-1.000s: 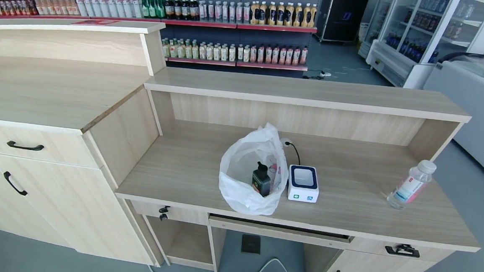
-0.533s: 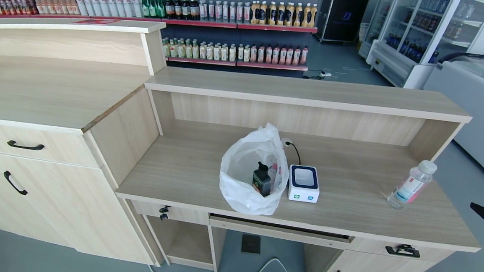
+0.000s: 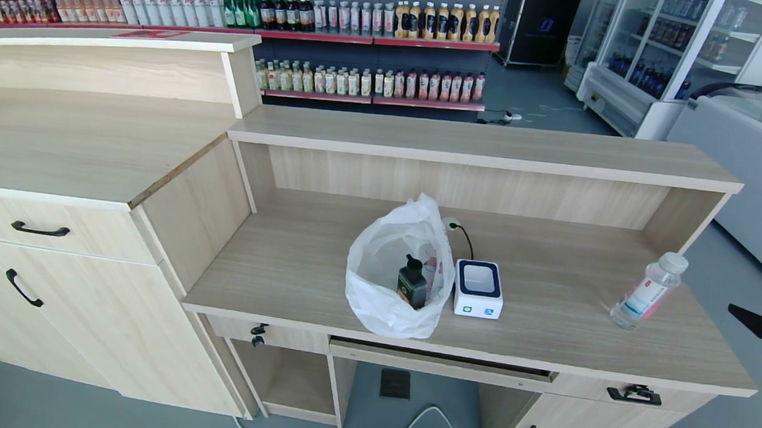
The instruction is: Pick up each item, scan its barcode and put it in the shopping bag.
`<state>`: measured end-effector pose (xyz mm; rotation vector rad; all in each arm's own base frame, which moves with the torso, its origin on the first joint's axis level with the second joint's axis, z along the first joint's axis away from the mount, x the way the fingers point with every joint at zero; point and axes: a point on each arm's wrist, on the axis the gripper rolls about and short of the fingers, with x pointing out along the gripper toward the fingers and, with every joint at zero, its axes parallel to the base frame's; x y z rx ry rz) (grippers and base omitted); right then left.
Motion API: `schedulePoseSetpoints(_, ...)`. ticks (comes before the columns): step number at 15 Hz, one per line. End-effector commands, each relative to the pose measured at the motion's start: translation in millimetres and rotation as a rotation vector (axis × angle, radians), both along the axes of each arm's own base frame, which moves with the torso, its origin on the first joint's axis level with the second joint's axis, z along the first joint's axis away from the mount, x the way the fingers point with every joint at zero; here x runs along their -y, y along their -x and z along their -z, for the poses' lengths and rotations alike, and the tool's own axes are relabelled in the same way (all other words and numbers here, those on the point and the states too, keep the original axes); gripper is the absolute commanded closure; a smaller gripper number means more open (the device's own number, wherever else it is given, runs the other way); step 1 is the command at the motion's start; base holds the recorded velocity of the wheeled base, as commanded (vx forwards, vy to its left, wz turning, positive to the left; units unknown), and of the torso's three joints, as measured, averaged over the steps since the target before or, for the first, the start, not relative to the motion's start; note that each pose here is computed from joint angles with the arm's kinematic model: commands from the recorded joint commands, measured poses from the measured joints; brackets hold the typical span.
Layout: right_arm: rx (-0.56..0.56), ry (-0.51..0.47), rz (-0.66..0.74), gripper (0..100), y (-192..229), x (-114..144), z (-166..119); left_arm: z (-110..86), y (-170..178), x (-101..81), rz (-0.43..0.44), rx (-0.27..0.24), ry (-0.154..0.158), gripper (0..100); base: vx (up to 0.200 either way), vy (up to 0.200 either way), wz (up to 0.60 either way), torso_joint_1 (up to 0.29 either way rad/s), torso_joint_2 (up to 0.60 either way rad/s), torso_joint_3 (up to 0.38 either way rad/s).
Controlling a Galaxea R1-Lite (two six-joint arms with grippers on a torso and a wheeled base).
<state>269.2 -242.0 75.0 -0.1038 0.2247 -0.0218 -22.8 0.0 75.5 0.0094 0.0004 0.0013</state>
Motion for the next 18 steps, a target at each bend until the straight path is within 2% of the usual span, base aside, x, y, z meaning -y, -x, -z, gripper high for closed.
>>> schedulePoseSetpoints(1, -0.024, -0.02, -0.023, 0, -9, -3, 15, 0.0, 0, 0.0, 0.0, 0.0, 0.0, 0, 0.0, 0.0, 0.0, 0.0, 0.0, 0.0)
schedulePoseSetpoints(6, -0.006, -0.002, -0.083, 0, -33, -12, 37, 0.0, 0, 0.0, 0.0, 0.0, 0.0, 0, 0.0, 0.0, 0.0, 0.0, 0.0, 0.0)
schedulePoseSetpoints(13, 0.033, 0.027, -0.123, 0, -66, -8, 42, 0.0, 0, 0.0, 0.0, 0.0, 0.0, 0, 0.0, 0.0, 0.0, 0.0, 0.0, 0.0)
schedulePoseSetpoints(18, 0.027, 0.02, -0.172, 0, -82, -22, 52, 0.0, 0, 0.0, -0.002, 0.0, 0.0, 0, 0.0, 0.0, 0.0, 0.0, 0.0, 0.0)
